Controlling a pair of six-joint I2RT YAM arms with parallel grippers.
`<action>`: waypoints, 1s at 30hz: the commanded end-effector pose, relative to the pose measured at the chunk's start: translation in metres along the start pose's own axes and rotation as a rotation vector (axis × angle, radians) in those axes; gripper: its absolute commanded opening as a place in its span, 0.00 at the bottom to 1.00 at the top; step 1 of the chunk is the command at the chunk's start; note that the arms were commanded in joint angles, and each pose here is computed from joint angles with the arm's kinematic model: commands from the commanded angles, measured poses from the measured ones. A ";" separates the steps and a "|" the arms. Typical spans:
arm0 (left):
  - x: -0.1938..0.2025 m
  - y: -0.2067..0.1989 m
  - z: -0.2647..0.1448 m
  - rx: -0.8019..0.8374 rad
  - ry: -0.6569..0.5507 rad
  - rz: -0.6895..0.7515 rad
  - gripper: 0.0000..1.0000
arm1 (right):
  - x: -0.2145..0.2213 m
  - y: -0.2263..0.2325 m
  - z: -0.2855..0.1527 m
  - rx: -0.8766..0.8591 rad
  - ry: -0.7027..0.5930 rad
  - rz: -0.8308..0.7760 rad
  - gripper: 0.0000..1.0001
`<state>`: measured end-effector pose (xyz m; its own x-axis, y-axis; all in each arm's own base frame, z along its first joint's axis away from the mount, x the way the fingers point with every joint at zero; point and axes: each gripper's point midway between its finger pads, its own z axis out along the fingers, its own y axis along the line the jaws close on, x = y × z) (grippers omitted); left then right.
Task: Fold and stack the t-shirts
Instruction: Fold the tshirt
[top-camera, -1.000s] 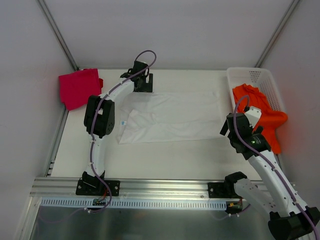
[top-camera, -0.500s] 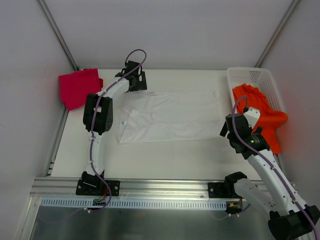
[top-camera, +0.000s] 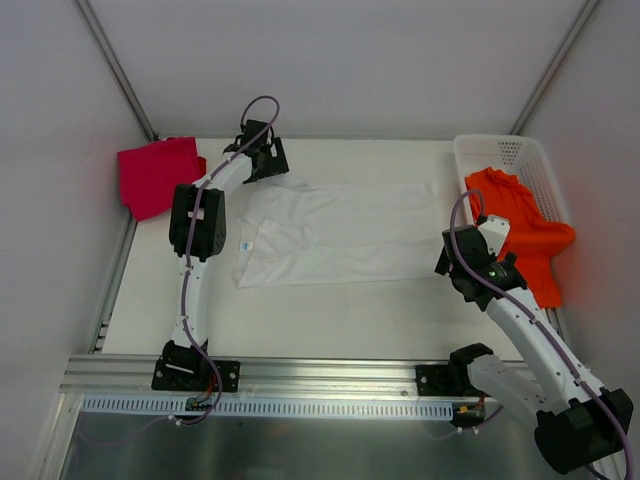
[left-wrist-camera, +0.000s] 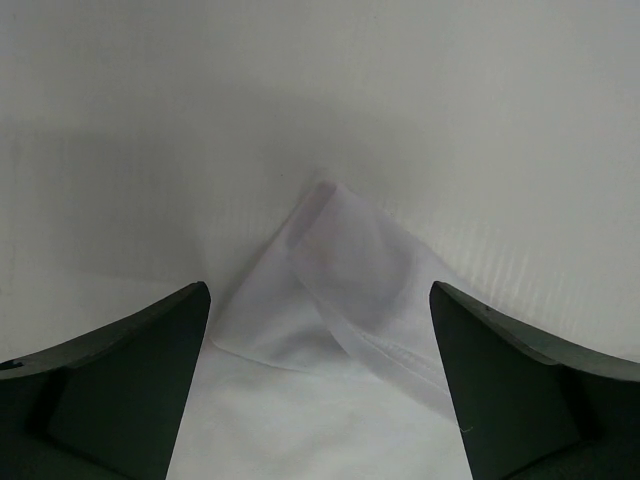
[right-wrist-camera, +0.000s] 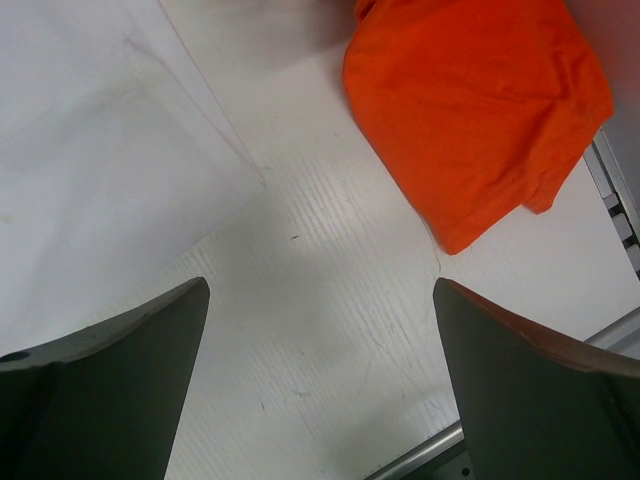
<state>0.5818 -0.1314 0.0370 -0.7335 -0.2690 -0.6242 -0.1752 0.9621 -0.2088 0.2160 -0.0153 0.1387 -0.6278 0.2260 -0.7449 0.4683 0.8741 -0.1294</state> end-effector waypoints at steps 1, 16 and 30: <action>-0.019 -0.018 0.000 0.077 -0.037 -0.035 0.92 | -0.003 0.005 0.005 0.003 -0.011 0.007 1.00; -0.029 -0.022 -0.005 0.108 -0.062 -0.056 0.73 | 0.005 0.012 0.016 0.018 0.020 -0.019 1.00; -0.052 -0.026 -0.034 0.119 -0.118 -0.049 0.72 | 0.010 0.015 0.019 0.014 0.035 -0.025 1.00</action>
<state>0.5936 -0.1457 0.0410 -0.7193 -0.2986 -0.6273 -0.1437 0.9473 -0.2862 0.2272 -0.0097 0.1183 -0.6662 0.2146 -0.7142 0.4573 0.8741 -0.1638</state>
